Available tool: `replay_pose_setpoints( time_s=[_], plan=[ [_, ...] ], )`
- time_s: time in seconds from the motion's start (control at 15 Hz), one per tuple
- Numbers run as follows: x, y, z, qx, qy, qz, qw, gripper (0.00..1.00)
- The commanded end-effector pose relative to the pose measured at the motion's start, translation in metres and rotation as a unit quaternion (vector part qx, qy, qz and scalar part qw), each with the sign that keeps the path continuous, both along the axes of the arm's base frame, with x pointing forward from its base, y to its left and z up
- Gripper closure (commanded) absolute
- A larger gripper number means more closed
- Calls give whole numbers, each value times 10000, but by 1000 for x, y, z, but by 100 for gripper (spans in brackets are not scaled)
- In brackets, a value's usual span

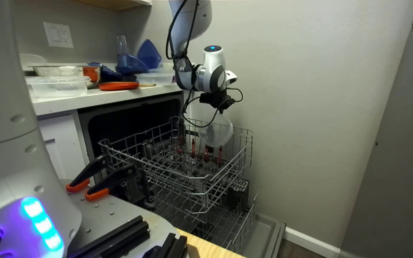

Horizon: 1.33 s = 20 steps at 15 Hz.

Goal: Move the bowl in the dishwasher

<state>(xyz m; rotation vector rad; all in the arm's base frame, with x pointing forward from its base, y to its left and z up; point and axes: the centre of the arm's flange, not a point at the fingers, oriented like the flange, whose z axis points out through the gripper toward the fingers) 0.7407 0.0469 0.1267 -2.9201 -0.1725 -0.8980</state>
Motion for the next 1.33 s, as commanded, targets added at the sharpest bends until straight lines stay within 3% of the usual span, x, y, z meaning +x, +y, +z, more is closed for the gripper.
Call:
replay_pose_setpoints(
  time_s=[0.0, 0.4, 1.27],
  plan=[
    [-35, 3, 18, 11, 312, 201, 9993, 100],
    [-76, 12, 35, -119, 581, 489, 9970, 100],
    [-144, 27, 7, 45, 1375, 776, 9874, 100]
  ],
)
